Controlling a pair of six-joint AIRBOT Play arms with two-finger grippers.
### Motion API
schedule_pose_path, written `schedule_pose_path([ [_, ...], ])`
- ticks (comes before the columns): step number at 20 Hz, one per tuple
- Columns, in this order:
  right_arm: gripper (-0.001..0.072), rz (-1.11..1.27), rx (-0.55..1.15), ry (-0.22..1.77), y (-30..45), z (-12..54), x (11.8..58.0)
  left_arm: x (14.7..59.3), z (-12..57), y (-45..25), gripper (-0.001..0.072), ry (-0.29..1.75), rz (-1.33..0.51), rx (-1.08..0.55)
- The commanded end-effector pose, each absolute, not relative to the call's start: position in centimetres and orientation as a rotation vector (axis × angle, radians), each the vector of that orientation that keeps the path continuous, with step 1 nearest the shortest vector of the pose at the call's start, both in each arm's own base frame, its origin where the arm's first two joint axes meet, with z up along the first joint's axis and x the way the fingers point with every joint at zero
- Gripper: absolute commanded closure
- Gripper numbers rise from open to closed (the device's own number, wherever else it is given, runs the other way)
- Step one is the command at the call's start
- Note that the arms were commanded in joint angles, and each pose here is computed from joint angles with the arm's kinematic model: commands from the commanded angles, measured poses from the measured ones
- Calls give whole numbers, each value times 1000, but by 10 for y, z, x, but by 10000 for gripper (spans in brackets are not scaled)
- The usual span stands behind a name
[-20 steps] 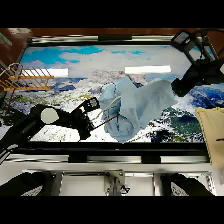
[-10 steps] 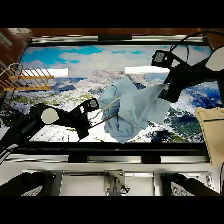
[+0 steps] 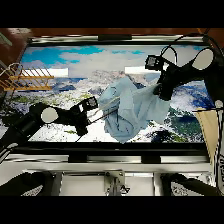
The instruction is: Fold the shirts.
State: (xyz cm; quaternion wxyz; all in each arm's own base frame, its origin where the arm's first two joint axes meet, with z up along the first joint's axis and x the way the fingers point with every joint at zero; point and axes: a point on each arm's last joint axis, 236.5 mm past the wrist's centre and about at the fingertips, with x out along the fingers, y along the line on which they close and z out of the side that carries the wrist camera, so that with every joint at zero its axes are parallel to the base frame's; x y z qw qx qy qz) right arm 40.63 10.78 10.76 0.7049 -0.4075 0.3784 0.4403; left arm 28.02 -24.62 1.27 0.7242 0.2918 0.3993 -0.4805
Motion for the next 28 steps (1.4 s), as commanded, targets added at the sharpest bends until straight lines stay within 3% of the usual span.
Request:
schedule_pose_path([
  [1,626,949,-883,836,108,111,410,299,10,-234,565,872,-997,647],
  [3,626,931,-890,830,105,118,408,313,11,-224,248,855,-952,649],
  [4,626,920,-901,824,103,122,407,323,14,-217,139,840,-922,657],
  [5,627,915,-907,819,102,126,405,334,18,-209,92,819,-888,673],
  [8,627,923,-912,815,101,137,393,374,47,-182,89,737,-770,698],
  [10,627,938,-906,808,104,144,383,403,73,-162,21,665,-677,688],
  [15,627,952,-884,738,114,172,365,453,138,-110,22,516,-474,612],
  [18,628,911,-880,739,108,184,355,452,138,-109,27,575,-420,393],
  [23,627,792,-882,732,90,208,344,399,73,-177,40,893,-560,-190],
  [28,627,758,-832,734,89,220,331,367,0,-265,39,1074,-671,-420],
])
